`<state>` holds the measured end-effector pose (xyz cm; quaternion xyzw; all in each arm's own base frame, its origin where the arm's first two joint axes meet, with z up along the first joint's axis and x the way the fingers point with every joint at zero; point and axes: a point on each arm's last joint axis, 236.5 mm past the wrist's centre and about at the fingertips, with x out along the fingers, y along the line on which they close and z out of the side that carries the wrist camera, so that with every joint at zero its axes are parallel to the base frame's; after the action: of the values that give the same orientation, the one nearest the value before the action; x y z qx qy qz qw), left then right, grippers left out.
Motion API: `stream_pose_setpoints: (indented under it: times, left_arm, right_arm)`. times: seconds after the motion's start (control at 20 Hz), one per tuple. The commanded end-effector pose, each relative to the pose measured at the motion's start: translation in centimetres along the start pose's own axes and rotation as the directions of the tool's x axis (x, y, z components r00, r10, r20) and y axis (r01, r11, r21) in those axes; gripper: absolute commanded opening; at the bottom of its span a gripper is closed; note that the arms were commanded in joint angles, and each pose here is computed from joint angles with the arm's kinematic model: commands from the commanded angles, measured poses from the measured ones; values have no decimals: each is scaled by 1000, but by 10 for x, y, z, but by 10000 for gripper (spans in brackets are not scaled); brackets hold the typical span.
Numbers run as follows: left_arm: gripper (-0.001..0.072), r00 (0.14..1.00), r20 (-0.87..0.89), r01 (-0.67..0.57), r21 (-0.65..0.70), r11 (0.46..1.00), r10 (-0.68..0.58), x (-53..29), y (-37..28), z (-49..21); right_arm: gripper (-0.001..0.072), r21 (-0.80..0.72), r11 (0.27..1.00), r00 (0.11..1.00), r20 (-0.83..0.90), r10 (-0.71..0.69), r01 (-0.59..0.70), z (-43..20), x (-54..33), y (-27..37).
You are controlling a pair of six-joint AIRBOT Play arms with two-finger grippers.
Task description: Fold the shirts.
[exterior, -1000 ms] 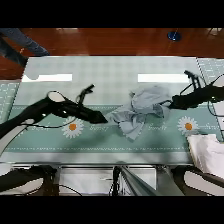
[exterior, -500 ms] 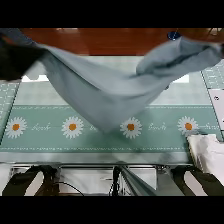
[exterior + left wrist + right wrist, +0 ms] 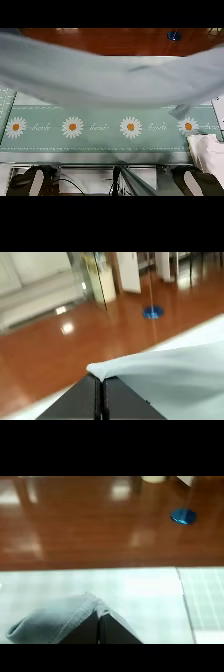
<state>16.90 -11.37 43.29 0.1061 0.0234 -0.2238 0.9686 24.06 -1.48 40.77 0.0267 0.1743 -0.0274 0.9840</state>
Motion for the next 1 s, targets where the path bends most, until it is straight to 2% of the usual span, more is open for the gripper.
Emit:
stream_pose_setpoints:
  times: [0.0,0.15,0.3,0.5,0.6,0.75,0.85,0.95]
  left_arm:
    - [19,992,-125,-5,-87,996,-6,-15,-13,-28]
    - [19,978,-203,8,-173,985,-44,-18,-22,-47]
    - [19,937,-336,5,-257,966,-94,-12,-25,-89]
    - [19,858,-472,-10,-410,912,-203,9,-23,-161]
    - [19,833,-507,-60,-483,874,-223,30,-12,-204]
    - [19,851,-497,-166,-558,813,-167,72,18,-267]
    - [19,867,-487,-240,-590,771,-103,94,41,-298]
    - [19,872,-486,-280,-586,761,-54,112,61,-318]
  right_arm:
    - [20,12,996,988,-128,-88,90,-37,-30,-16]
    - [21,46,999,956,-295,-10,25,-74,-30,1]
    - [21,53,999,880,-474,18,8,-108,-11,1]
    - [21,143,986,751,-641,158,-85,-155,62,18]
    - [21,177,982,718,-674,172,-69,-179,116,11]
    - [22,240,967,680,-696,229,-80,-210,193,20]
    - [22,262,949,664,-680,311,-176,-224,239,55]
    - [22,257,933,670,-649,360,-253,-237,282,91]
